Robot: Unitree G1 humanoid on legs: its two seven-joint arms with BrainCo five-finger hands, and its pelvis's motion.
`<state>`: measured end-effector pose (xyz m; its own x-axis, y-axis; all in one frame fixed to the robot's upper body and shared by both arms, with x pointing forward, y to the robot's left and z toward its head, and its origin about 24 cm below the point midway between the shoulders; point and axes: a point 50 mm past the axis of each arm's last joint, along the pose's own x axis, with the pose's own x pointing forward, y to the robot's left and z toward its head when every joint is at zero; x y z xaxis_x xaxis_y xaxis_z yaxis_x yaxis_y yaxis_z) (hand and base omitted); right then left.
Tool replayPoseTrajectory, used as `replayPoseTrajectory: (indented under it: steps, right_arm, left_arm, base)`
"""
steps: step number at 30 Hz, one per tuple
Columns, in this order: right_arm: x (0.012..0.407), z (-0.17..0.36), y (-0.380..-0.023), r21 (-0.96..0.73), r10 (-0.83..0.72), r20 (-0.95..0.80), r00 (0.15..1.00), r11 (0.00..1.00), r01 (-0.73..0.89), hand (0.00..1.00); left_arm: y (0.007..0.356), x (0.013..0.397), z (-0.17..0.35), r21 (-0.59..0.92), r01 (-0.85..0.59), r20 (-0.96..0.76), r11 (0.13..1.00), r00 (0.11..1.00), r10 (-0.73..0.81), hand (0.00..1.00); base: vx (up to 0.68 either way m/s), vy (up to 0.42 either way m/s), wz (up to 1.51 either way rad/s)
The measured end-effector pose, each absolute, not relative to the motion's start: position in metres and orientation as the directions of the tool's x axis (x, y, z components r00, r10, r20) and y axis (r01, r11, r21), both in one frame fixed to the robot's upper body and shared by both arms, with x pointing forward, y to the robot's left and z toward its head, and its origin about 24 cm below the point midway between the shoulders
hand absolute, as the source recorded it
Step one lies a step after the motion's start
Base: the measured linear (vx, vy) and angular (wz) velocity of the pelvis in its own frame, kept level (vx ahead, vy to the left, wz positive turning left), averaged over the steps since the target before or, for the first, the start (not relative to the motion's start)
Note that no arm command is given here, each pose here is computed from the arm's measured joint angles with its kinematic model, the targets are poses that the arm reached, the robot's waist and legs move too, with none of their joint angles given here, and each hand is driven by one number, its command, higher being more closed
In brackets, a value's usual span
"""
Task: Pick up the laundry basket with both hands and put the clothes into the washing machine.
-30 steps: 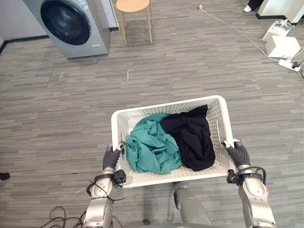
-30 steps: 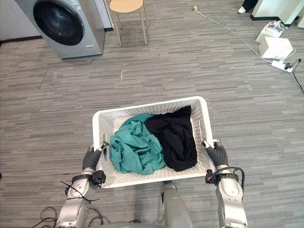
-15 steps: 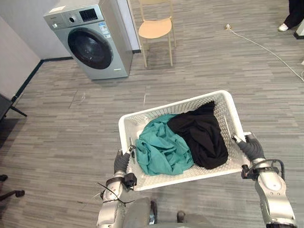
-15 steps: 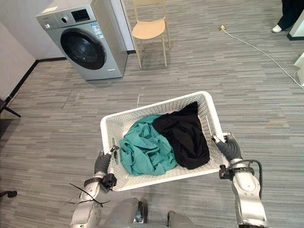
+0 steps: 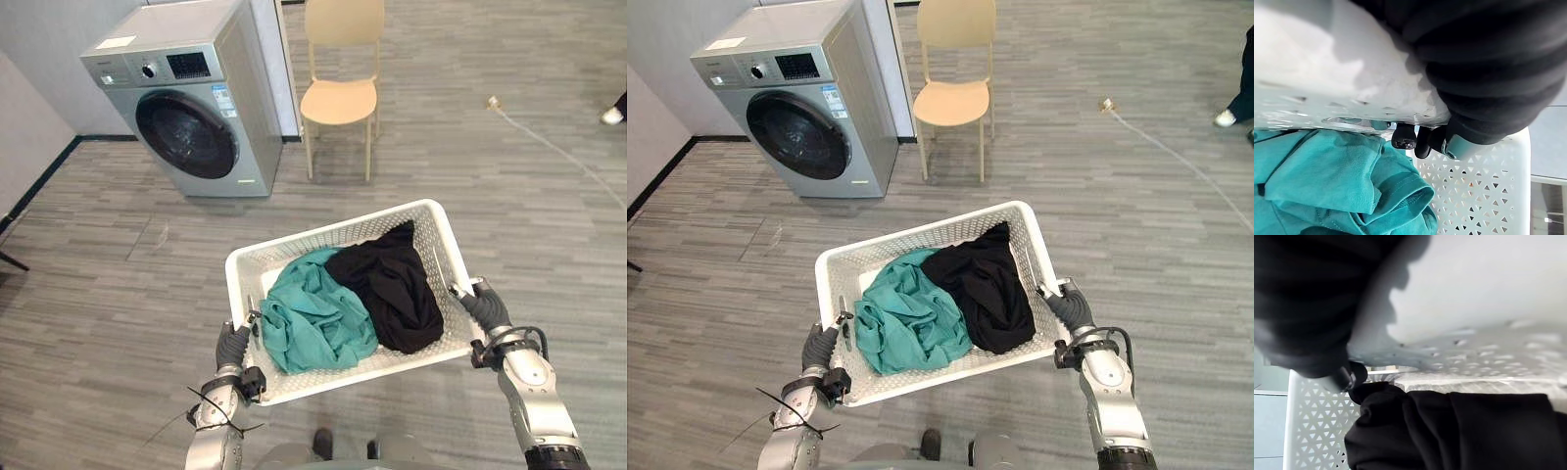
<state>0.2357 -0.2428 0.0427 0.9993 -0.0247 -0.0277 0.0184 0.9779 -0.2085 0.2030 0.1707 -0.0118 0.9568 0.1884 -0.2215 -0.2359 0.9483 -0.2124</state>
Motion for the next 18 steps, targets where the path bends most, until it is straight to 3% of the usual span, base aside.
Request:
replayPoseTrajectory:
  steps: [9, 18]
  right_arm:
    - [0.223, 0.049, -0.258, -0.261, -0.024, -0.046, 0.999, 0.965, 0.011, 1.00]
    - [0.226, 0.049, -0.260, -0.269, -0.026, -0.058, 0.998, 0.963, 0.010, 1.00]
  left_arm:
    - [0.156, 0.192, -0.025, -0.274, -0.239, -0.289, 0.932, 0.944, 0.157, 1.00]
    - [0.153, 0.191, -0.023, -0.285, -0.228, -0.284, 0.931, 0.948, 0.145, 1.00]
  base:
    - [0.39, -0.216, 0.32]
    - [0.42, 0.050, -0.07]
